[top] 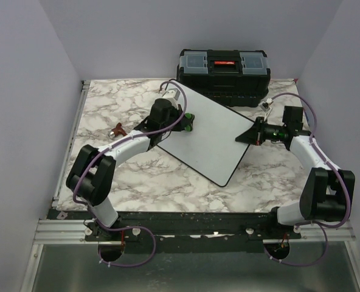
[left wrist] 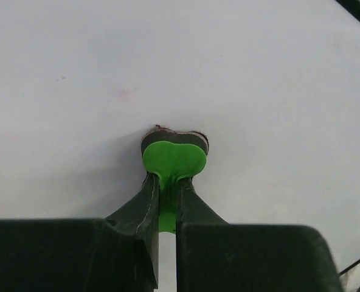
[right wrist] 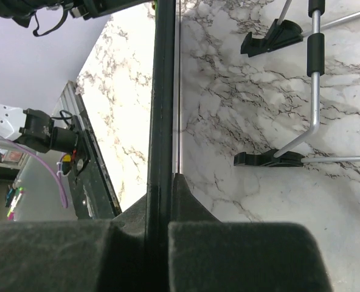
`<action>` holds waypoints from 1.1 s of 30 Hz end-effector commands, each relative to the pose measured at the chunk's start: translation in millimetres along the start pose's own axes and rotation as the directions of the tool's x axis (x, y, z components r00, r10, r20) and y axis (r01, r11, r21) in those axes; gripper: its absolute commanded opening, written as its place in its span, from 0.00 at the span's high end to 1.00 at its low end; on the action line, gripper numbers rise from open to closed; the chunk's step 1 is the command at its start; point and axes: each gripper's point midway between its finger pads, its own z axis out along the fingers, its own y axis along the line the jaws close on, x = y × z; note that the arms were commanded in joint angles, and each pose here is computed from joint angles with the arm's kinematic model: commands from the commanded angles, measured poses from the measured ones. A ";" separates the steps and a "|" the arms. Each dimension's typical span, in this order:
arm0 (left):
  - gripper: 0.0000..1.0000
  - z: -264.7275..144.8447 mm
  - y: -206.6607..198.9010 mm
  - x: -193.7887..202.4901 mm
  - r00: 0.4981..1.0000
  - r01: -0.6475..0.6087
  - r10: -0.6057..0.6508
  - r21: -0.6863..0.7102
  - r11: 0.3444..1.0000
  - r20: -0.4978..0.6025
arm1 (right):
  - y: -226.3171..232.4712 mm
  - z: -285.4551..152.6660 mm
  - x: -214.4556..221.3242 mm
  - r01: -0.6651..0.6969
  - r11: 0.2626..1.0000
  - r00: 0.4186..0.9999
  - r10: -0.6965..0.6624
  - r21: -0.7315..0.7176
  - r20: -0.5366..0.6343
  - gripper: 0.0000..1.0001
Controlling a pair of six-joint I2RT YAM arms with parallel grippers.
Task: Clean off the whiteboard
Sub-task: Erase the whiteboard at the whiteboard stand, then place the whiteboard on the whiteboard stand.
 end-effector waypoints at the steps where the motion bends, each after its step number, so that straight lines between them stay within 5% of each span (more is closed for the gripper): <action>1: 1.00 4.4 41.9 22.4 0.996 -0.045 0.034 -0.125 0.991 -0.084 | 48.8 -4.8 -7.0 0.052 0.983 0.999 -0.052 -0.174 0.005 0.99; 8: 1.00 -11.1 -78.1 37.0 0.984 -0.067 0.109 0.276 0.959 -0.141 | 46.1 -9.4 -12.2 0.136 0.983 0.990 -0.139 -0.119 -0.018 0.99; 13: 1.00 -77.4 -141.6 15.0 0.993 -0.089 0.113 0.474 0.876 -0.024 | 49.7 -17.8 -36.5 0.215 0.975 0.975 -0.217 -0.049 -0.039 1.00; 21: 1.00 -190.3 -98.7 -64.0 0.950 -0.230 0.146 0.305 0.924 0.277 | 70.0 -29.3 -114.3 0.289 0.957 0.957 -0.290 0.025 0.032 0.99; 27: 1.00 -230.6 -53.1 -49.1 0.928 -0.226 0.163 0.156 0.962 0.336 | 88.4 -38.5 -176.4 0.342 0.936 0.931 -0.350 0.083 0.106 0.99; 33: 1.00 -244.8 -31.1 -27.0 0.929 -0.186 0.134 0.119 0.975 0.346 | 71.3 -50.0 -184.6 0.345 0.915 0.928 -0.366 0.210 0.069 0.99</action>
